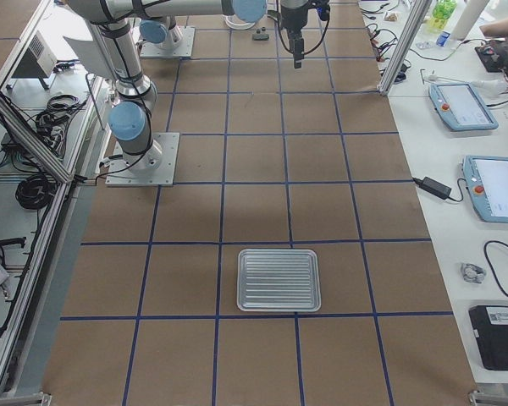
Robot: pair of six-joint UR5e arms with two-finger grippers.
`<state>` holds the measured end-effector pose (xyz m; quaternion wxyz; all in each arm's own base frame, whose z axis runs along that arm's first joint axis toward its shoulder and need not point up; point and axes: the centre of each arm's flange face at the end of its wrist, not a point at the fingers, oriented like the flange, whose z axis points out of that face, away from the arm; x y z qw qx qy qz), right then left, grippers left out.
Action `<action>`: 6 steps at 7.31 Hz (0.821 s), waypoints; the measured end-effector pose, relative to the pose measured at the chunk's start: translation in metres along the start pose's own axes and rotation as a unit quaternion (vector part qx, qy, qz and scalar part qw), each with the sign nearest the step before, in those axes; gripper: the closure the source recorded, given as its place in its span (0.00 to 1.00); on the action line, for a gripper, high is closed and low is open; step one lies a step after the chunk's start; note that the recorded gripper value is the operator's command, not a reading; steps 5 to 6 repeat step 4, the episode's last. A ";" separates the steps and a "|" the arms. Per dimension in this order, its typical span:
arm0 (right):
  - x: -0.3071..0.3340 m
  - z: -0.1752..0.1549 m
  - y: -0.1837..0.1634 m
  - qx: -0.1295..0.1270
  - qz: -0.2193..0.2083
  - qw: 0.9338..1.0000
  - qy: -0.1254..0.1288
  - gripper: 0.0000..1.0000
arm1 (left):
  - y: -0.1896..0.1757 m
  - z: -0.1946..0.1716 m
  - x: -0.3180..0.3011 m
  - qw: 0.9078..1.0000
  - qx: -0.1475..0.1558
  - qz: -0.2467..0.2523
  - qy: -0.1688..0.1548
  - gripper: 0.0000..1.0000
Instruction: Place bearing gear from tray to pile
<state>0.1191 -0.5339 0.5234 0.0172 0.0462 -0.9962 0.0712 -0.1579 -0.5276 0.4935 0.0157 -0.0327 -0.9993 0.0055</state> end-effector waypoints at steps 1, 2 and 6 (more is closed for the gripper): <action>0.000 0.000 0.000 0.000 0.000 1.000 0.000 0.00 | 0.000 0.000 -0.001 1.000 0.000 -0.001 -0.001 0.00; 0.000 0.000 0.000 -0.001 0.001 1.000 0.000 0.00 | 0.000 0.000 -0.002 1.000 0.000 -0.001 -0.001 0.00; 0.000 0.000 0.000 -0.001 0.001 1.000 0.000 0.00 | -0.002 0.003 -0.002 1.000 -0.003 -0.002 -0.001 0.00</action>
